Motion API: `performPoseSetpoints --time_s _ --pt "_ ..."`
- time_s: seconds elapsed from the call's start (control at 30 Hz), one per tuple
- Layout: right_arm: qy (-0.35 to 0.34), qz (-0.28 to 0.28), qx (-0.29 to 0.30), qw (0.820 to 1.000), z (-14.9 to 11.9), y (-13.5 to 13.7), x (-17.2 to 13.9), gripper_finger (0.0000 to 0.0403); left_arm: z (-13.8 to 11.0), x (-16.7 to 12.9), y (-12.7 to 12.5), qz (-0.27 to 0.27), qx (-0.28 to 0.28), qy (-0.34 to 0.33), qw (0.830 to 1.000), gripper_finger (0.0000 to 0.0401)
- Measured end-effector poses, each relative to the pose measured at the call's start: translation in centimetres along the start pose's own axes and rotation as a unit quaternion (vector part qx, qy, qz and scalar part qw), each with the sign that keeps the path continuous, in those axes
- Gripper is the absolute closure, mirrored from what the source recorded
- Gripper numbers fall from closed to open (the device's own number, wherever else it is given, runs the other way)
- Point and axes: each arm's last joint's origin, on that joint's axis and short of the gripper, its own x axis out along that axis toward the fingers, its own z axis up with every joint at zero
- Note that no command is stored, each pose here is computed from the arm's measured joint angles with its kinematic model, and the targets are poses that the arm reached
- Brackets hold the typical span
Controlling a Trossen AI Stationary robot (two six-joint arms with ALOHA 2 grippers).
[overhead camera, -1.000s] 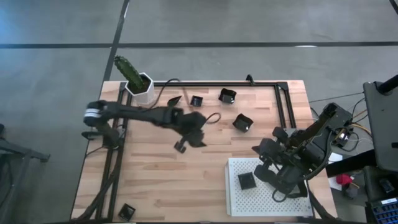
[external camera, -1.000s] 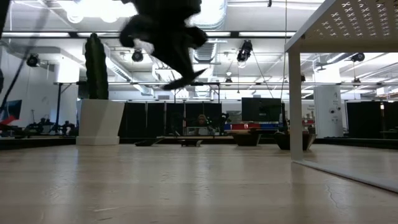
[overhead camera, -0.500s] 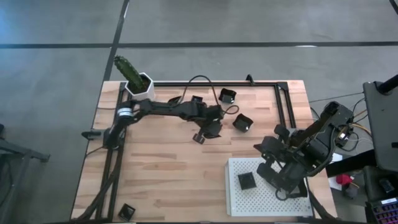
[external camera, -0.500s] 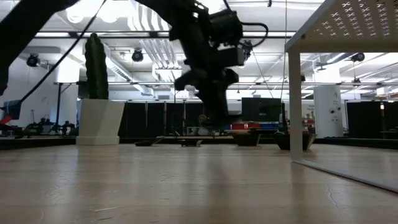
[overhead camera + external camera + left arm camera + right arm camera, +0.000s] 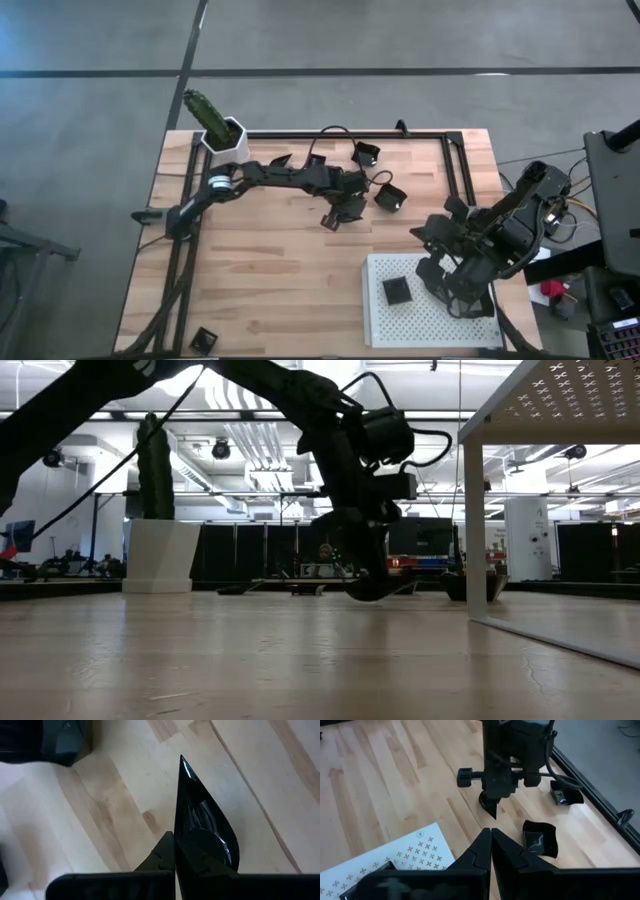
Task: Pick & Place Mini shaped plates
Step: Stack the drop-shaped plate on top of the other drop-shaped plates on the shelf
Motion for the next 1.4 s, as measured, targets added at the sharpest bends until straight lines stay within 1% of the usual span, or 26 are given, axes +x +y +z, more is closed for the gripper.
performPoseSetpoints --time_s 0.17,0.43,0.63,0.73,0.87,0.97,1.13,1.27,1.4 --pt "0.000 0.000 0.001 1.000 0.0 0.0 0.0 0.0394 -0.2 0.3 -0.4 -0.002 -0.002 0.008 1.000 0.0401" --pt "0.000 0.000 0.002 1.000 0.0 0.0 0.0 0.0394 -0.1 0.4 -0.3 0.004 -0.010 0.002 1.000 0.0398" --pt "0.000 0.001 0.002 1.000 0.0 0.0 0.0 0.0394 0.1 0.4 -0.3 0.012 -0.012 0.001 1.000 0.0360" --pt "0.001 0.001 0.002 1.000 0.0 0.0 0.0 0.0394 0.2 0.4 -0.2 0.033 -0.010 0.009 0.999 0.0343" --pt "0.001 0.000 0.001 1.000 0.0 0.0 0.0 0.0394 0.4 -0.1 -0.1 0.065 -0.011 0.027 0.997 0.0336" --pt "0.001 -0.001 0.001 1.000 0.0 0.0 0.0 0.0394 0.6 -1.3 -0.1 0.070 -0.020 0.027 0.997 0.0336" --pt "0.003 -0.009 0.004 1.000 0.2 -0.2 0.3 0.0394 1.4 -4.9 -1.2 0.067 -0.044 0.021 0.997 0.0341" --pt "0.008 -0.023 0.010 1.000 0.4 -0.9 0.9 0.0394 2.1 -7.9 -2.9 0.070 -0.071 0.000 0.995 0.0341" --pt "0.011 -0.041 0.020 0.999 1.0 -2.2 1.6 0.0394 2.8 -10.9 -5.6 0.077 -0.093 -0.040 0.992 0.0342"
